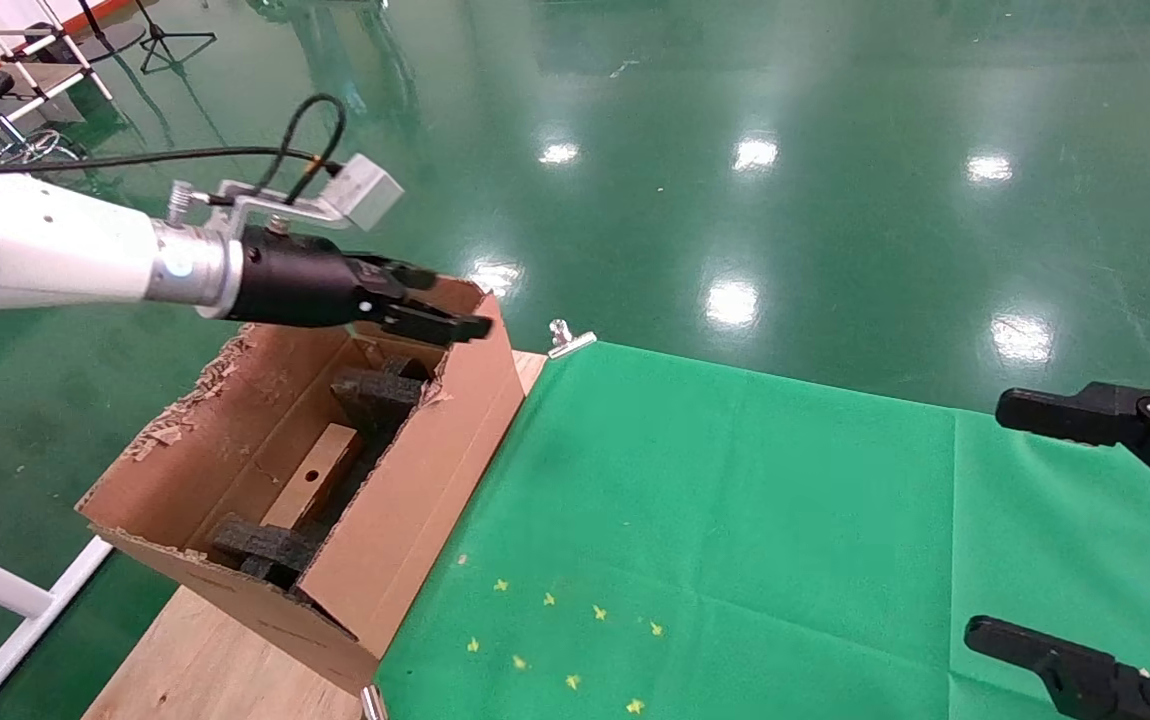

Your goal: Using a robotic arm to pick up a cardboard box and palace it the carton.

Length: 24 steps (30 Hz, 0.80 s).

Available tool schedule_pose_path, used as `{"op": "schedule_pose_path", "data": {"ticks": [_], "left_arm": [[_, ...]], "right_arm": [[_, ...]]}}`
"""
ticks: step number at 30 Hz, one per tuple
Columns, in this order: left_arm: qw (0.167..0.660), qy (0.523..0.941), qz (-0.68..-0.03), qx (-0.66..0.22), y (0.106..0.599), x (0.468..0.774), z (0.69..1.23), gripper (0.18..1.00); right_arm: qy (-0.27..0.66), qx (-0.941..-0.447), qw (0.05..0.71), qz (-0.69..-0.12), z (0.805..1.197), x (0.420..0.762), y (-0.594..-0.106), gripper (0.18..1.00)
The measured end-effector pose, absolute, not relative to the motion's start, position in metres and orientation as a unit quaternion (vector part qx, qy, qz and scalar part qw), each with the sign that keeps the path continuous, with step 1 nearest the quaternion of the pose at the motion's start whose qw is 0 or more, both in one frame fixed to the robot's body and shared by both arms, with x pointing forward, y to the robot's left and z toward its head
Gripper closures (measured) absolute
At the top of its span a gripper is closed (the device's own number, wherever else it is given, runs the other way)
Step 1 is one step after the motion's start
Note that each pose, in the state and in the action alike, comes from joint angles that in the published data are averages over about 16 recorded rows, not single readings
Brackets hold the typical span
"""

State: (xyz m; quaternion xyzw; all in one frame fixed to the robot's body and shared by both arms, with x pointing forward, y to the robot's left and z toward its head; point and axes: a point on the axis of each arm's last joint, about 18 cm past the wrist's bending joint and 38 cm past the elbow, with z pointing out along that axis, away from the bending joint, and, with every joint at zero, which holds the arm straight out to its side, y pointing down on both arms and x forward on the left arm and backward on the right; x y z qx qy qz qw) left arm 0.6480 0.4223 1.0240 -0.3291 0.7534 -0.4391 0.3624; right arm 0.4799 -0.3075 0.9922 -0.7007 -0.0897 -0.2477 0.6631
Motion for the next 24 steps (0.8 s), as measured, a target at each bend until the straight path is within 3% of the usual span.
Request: {"op": "schedule_pose_path", "data": {"ticks": [24], "left_arm": [[0.277, 0.755, -0.582, -0.117, 0.336, 0.586, 0.998, 0.184]], "right_arm": [[-0.090, -0.701, 0.663, -0.248, 0.992, 0.480, -0.308, 0.178]]}}
